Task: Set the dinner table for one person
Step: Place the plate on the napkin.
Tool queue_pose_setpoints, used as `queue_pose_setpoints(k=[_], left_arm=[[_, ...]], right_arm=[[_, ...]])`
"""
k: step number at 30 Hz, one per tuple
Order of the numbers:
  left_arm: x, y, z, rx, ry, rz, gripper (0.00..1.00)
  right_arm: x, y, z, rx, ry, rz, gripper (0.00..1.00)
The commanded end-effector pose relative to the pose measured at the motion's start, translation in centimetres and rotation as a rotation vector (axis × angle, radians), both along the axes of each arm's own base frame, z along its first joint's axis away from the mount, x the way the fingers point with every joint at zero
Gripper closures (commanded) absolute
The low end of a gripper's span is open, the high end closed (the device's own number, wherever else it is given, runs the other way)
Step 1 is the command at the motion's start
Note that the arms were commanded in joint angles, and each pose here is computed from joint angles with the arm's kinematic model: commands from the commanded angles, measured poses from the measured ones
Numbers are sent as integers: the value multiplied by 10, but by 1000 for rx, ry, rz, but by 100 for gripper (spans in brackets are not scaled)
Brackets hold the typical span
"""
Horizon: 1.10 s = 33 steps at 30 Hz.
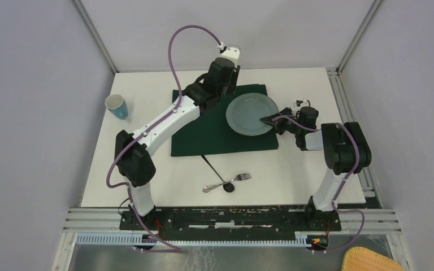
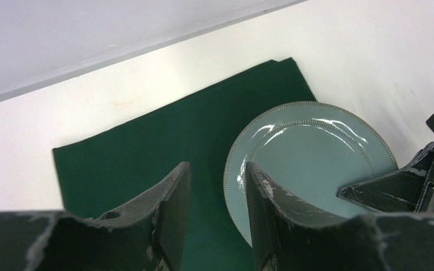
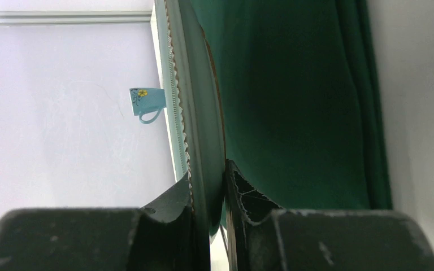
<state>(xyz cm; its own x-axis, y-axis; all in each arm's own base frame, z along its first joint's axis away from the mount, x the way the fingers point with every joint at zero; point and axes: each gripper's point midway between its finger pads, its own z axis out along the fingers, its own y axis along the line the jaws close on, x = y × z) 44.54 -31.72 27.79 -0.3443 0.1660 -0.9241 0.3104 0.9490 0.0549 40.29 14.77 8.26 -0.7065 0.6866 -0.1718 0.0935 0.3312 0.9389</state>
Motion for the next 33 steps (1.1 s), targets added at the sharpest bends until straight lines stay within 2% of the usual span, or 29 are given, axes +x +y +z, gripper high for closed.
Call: queue_pose_setpoints(k=[1,14,33], left_arm=[[-6,24,25,-48,-35,57,52],[-5,38,20,-35,-21,75,52],[-8,43,20,-64,-12,95,52]], right_arm=[[30,27,61,74,-259,34,100],[49,80,64,81,-290,121,100],[35,122,43,44,-231,228,100]])
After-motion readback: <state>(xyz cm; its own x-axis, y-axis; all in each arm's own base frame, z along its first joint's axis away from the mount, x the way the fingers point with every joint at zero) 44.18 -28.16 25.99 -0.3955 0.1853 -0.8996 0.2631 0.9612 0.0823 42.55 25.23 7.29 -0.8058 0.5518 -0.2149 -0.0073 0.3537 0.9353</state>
